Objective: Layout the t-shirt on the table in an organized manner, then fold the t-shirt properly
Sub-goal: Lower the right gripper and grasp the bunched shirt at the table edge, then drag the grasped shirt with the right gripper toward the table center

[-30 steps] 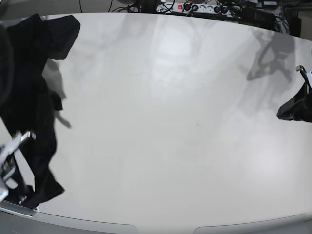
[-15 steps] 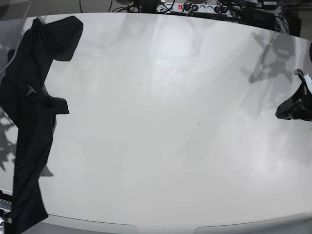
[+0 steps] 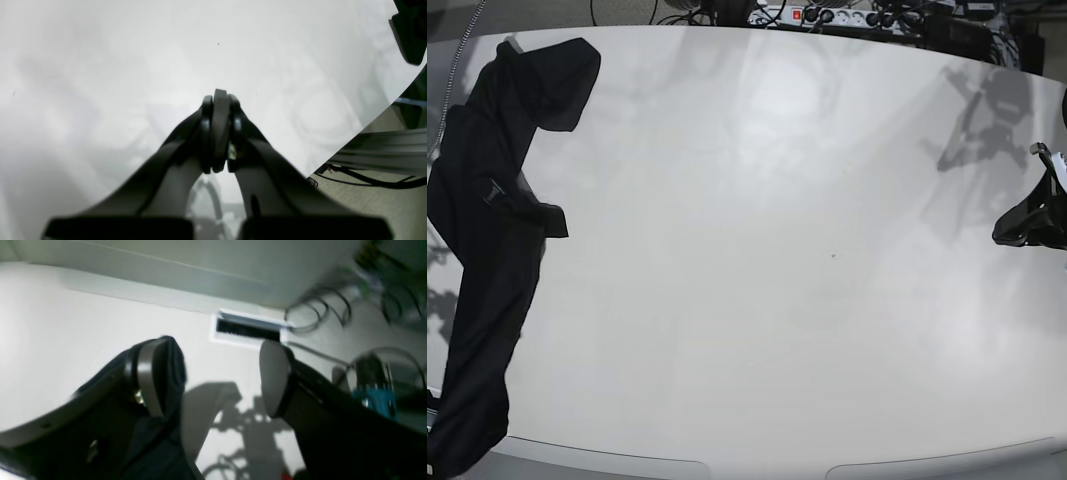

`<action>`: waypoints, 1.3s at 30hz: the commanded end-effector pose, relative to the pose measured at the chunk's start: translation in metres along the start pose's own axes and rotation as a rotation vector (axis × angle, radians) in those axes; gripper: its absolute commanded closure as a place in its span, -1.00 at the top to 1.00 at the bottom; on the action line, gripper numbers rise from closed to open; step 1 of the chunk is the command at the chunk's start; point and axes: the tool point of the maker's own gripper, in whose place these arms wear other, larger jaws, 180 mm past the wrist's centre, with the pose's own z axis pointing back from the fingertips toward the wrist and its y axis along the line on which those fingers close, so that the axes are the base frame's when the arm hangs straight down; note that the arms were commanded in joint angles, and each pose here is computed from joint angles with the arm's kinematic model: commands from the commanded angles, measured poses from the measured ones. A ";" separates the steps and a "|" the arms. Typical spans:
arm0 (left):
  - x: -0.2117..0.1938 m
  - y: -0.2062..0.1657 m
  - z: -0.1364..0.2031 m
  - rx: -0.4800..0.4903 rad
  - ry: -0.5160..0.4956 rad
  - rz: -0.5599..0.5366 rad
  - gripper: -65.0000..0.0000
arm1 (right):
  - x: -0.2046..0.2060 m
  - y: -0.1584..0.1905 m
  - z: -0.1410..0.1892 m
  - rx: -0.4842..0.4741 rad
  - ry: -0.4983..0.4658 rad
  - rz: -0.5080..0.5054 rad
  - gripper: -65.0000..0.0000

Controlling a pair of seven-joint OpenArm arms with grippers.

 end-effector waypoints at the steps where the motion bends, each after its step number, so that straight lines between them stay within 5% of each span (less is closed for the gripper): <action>1: 0.017 0.002 0.006 0.005 -0.051 -0.030 -1.00 | 0.023 -0.005 0.010 -0.004 -0.066 -0.003 0.28; 11: 0.016 0.003 0.006 0.010 -0.046 -0.033 -1.00 | 0.001 0.053 0.007 0.285 -0.031 0.024 0.14; 19: 0.017 0.003 0.006 0.011 -0.049 -0.034 -1.00 | -0.027 0.129 0.039 0.744 0.038 -0.036 0.13; 23: 0.017 0.004 0.006 0.014 -0.046 -0.036 -1.00 | -0.056 0.157 0.045 0.836 0.051 -0.049 0.10; 30: 0.018 0.004 0.006 0.013 -0.053 -0.039 -1.00 | -0.129 0.213 0.081 0.872 0.132 0.185 0.10; 34: 0.016 0.006 0.006 0.023 -0.044 -0.043 -1.00 | -0.168 0.210 0.079 0.694 0.188 0.359 0.10; 39: 0.016 0.006 0.006 0.023 -0.044 -0.043 -1.00 | -0.232 0.186 0.065 0.512 0.312 0.377 0.12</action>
